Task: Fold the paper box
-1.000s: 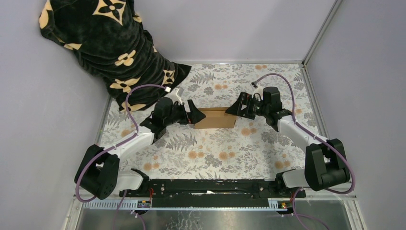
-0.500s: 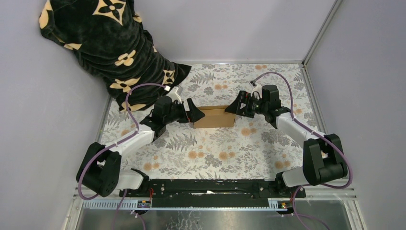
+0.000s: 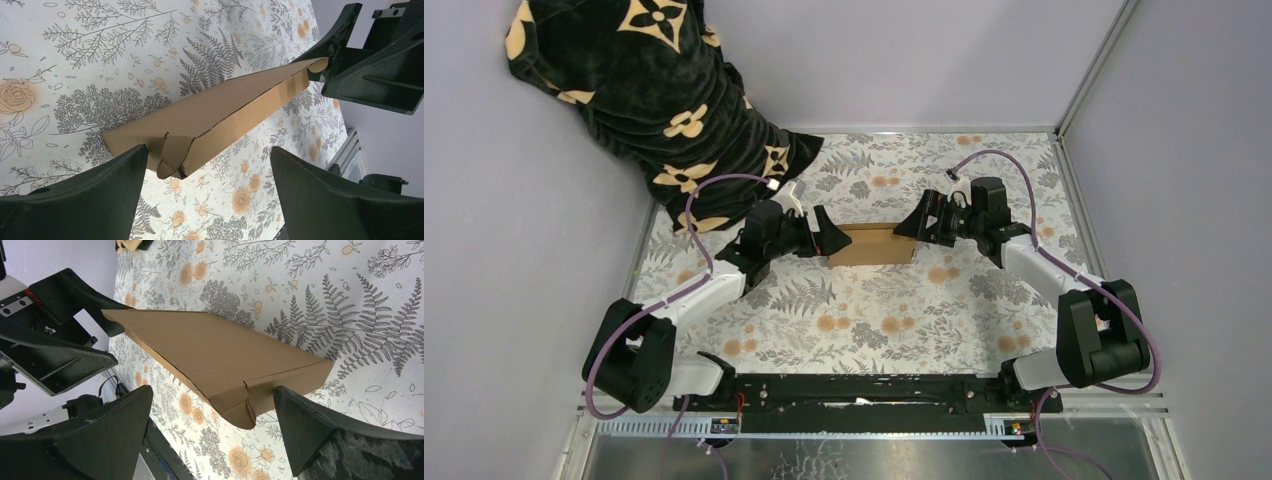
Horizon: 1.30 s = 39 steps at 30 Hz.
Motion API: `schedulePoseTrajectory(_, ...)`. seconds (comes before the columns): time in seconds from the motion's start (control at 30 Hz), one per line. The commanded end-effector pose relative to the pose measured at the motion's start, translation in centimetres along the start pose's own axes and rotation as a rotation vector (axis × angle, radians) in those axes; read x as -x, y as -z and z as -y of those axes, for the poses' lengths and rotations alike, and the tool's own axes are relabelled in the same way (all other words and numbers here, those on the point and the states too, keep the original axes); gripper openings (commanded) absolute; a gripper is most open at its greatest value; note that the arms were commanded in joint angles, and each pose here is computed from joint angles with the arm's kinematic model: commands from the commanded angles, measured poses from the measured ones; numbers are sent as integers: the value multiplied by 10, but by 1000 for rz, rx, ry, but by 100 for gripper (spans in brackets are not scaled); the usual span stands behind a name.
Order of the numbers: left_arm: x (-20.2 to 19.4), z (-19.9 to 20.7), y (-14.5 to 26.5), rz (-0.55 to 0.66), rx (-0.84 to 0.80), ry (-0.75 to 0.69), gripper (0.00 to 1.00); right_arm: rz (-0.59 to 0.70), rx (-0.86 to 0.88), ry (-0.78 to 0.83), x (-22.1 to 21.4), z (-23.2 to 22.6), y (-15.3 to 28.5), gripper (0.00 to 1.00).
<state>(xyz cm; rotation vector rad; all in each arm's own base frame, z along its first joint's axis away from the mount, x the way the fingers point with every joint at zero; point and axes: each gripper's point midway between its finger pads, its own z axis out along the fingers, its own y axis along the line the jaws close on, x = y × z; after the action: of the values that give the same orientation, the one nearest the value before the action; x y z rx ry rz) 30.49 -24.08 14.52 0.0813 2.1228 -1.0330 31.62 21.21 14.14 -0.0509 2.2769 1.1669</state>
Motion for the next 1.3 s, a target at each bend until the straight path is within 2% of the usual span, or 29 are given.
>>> schedulePoseTrajectory(0.0,12,11,5,23,-32,-26,99,45,61,77,21,-26,10,100)
schedulePoseTrajectory(1.27,9,3,17,37,4,-15,99,52,58,67,23,-22,9,100)
